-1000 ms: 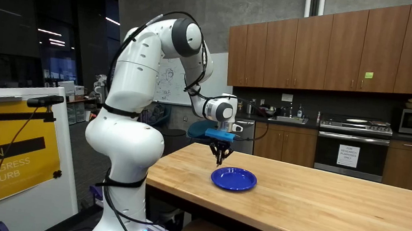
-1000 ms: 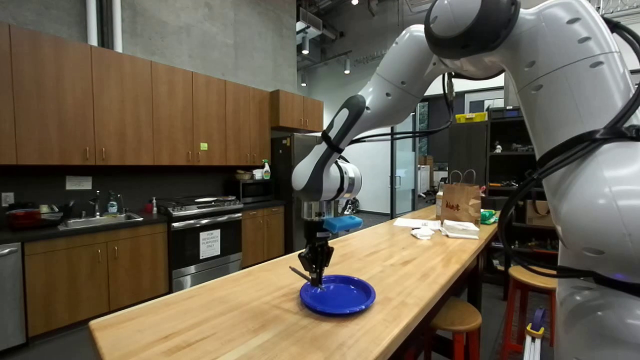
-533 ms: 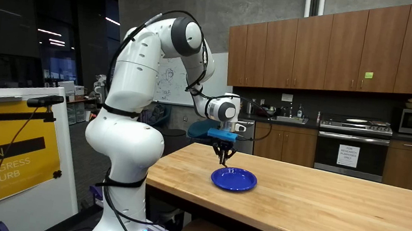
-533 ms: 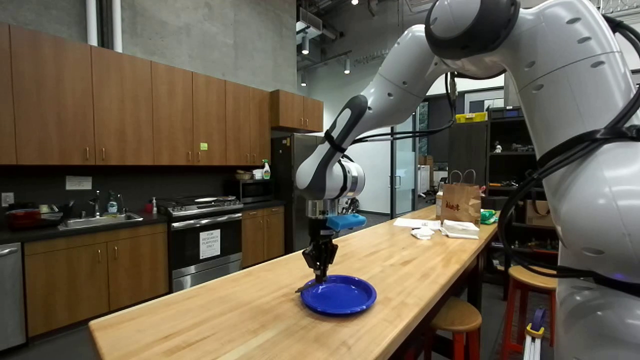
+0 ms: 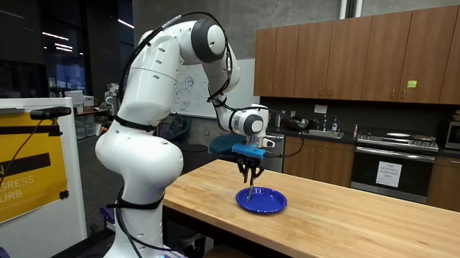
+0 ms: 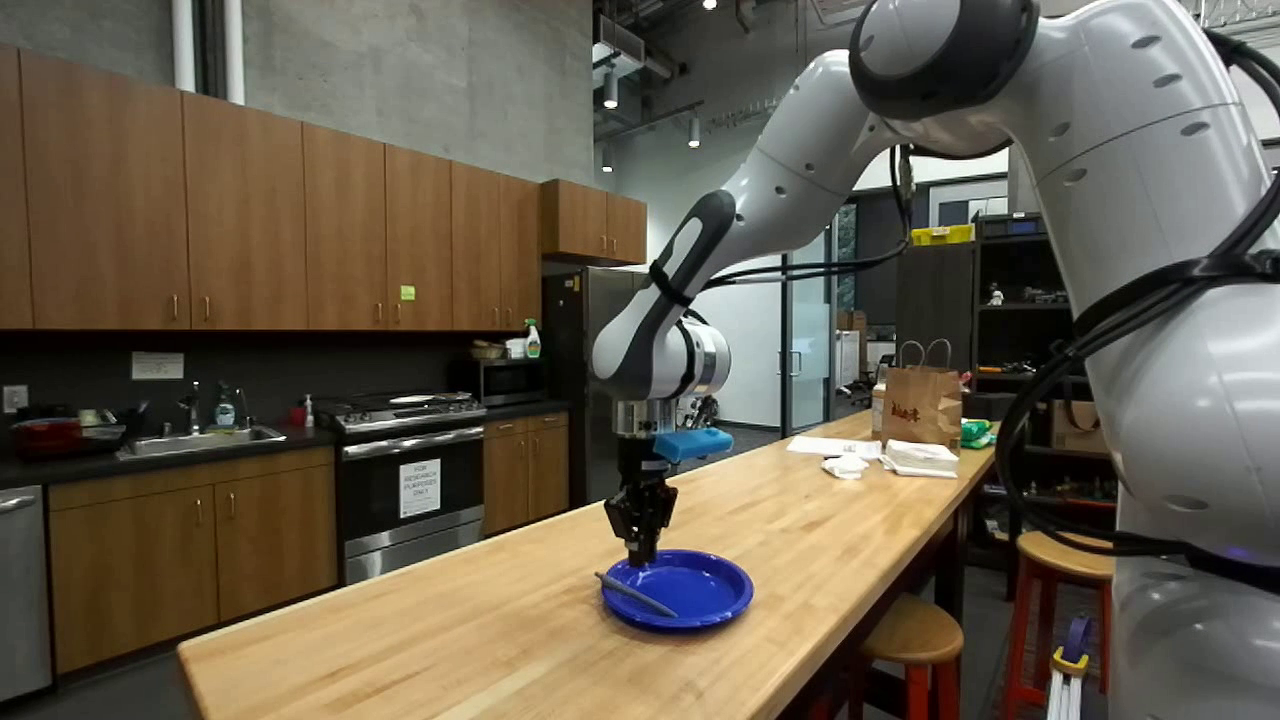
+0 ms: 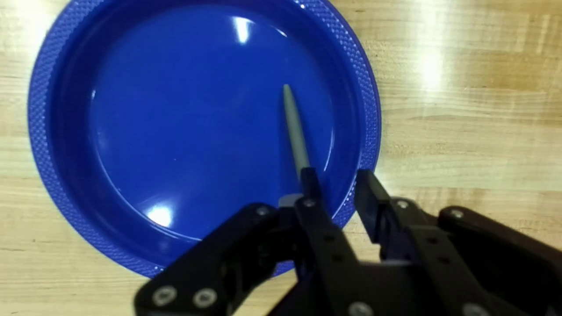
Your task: Put the pen on the plate
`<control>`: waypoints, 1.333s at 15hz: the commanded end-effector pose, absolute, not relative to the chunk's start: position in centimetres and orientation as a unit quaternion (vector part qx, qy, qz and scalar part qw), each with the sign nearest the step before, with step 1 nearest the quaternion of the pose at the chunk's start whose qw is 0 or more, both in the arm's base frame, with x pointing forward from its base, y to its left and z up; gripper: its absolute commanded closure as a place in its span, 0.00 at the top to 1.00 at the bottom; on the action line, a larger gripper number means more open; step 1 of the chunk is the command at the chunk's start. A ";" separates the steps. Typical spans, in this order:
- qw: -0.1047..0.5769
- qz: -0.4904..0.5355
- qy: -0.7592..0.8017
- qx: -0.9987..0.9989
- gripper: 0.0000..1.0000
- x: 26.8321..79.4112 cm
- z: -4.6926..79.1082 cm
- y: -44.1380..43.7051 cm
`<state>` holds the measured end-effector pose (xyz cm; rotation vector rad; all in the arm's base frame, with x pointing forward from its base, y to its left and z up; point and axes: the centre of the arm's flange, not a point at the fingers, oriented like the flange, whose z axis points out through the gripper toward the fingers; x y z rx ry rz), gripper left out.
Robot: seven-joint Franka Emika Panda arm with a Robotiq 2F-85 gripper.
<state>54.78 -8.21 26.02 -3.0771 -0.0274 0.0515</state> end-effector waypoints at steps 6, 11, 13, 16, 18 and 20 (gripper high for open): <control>0.018 0.037 -0.003 -0.999 0.81 55.9 23.3 -2.6; 0.028 0.044 -0.008 -0.999 0.89 55.1 22.8 -2.2; 0.028 0.041 -0.002 -0.999 0.94 55.1 23.0 -3.3; 0.028 0.040 0.003 -0.999 0.99 55.1 23.1 -4.2; 0.021 0.024 0.006 -0.999 1.00 54.6 23.6 -4.1; 0.017 0.000 0.007 -1.000 1.00 54.2 24.5 -3.9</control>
